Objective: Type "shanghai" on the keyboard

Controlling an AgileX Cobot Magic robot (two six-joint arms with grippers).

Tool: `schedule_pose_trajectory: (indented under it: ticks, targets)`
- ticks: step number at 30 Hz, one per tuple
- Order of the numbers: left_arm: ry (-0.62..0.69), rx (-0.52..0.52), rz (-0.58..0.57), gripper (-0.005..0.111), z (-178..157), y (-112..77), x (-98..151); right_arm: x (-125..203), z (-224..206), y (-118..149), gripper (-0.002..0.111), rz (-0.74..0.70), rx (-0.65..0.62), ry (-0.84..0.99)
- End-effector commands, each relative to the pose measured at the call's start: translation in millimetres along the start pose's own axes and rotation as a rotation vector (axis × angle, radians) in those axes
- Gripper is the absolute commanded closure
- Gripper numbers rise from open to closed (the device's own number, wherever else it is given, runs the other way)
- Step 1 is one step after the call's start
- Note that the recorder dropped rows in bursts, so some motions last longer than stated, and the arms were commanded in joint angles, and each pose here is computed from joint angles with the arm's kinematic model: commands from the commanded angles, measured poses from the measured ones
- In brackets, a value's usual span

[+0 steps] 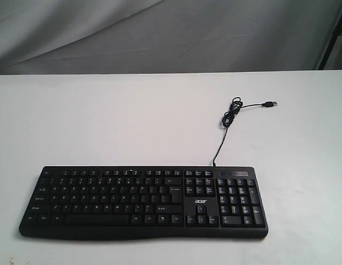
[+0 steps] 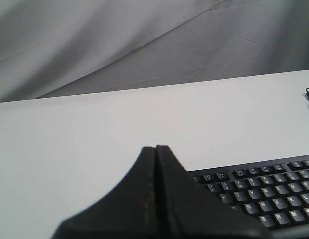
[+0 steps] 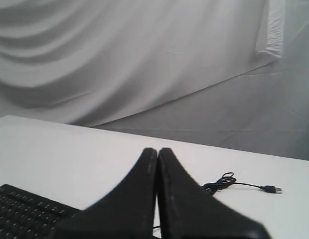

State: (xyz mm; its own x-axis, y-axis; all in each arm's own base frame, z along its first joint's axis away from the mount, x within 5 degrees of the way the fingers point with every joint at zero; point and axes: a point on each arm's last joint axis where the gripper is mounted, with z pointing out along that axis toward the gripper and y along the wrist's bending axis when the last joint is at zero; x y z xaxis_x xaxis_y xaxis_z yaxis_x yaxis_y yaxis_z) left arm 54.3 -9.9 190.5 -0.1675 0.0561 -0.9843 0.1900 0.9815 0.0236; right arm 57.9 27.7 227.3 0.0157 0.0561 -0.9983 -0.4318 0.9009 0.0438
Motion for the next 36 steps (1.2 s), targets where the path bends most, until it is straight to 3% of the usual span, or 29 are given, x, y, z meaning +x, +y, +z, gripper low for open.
schedule_pose_trajectory:
  ticks: [1, 8, 16, 36]
  targets:
    - [-0.004, 0.004, -0.001, 0.107, 0.1, -0.2, 0.8, 8.1, -10.7, -2.3, 0.108, 0.006, 0.057, 0.034]
    - [-0.004, 0.004, -0.001, 0.107, 0.1, -0.2, 0.8, 9.8, -10.9, -4.7, 0.108, 0.007, 0.104, 0.051]
    - [-0.004, 0.004, -0.001, 0.107, 0.1, -0.2, 0.8, 25.2, -12.8, -2.1, 0.108, 0.016, 0.077, 0.222]
    - [-0.004, 0.004, -0.001, 0.107, 0.1, -0.2, 0.8, 25.2, -12.8, -2.1, 0.108, 0.016, 0.077, 0.222]
